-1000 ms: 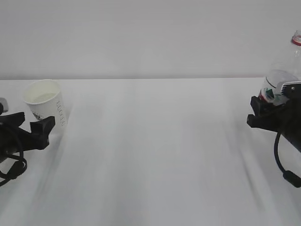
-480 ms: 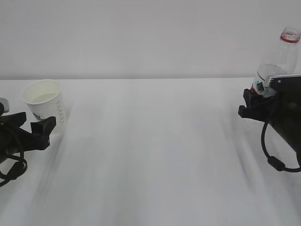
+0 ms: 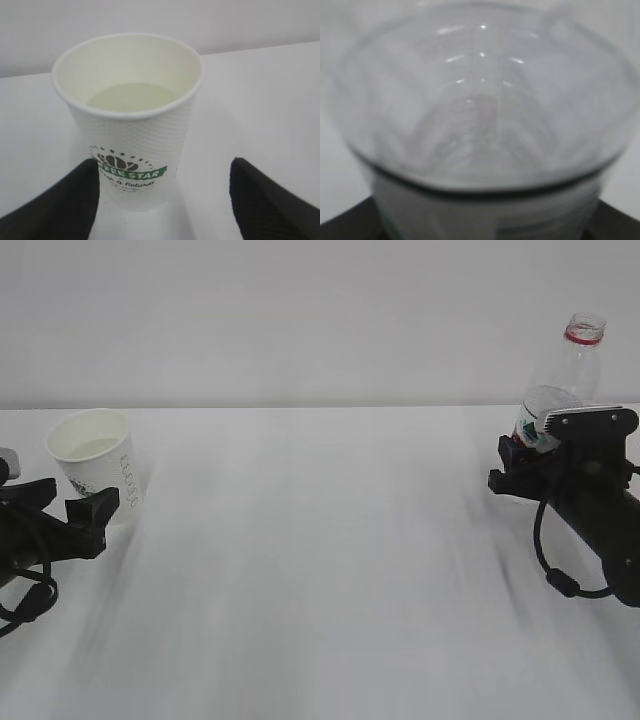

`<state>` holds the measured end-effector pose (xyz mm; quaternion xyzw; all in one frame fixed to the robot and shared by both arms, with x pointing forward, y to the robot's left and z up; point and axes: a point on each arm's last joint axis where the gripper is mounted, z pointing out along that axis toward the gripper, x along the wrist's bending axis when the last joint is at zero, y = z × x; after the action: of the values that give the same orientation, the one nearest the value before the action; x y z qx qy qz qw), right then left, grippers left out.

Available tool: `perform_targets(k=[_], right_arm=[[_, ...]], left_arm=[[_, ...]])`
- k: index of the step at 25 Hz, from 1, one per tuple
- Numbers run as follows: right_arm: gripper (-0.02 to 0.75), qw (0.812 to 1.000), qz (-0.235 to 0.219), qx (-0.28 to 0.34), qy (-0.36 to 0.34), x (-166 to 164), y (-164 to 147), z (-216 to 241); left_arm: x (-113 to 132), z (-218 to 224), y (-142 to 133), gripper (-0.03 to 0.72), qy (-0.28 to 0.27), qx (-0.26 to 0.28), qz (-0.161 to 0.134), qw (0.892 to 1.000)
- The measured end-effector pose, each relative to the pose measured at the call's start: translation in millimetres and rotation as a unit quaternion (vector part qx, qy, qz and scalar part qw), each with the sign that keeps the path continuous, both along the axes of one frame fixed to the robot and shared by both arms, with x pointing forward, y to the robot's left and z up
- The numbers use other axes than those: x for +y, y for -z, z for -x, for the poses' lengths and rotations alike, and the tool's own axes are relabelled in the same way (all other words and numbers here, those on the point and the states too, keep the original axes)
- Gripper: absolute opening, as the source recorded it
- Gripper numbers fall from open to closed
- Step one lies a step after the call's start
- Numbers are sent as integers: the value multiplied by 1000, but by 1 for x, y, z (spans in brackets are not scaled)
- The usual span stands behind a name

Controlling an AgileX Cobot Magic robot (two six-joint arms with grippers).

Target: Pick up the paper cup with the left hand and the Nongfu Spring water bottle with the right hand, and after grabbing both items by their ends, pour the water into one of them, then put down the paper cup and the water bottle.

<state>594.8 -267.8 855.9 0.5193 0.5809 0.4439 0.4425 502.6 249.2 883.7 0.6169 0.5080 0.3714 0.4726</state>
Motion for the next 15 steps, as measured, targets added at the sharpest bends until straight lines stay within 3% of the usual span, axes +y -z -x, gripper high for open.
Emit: perform_targets(k=[13, 15], right_arm=[[447, 1000, 4, 12, -10, 2, 15, -1], [474, 1000, 4, 12, -12, 2, 15, 0]], left_arm=[[0, 0, 0, 590, 2, 0, 0, 1000], [0, 0, 0, 590, 3, 0, 0, 1000]])
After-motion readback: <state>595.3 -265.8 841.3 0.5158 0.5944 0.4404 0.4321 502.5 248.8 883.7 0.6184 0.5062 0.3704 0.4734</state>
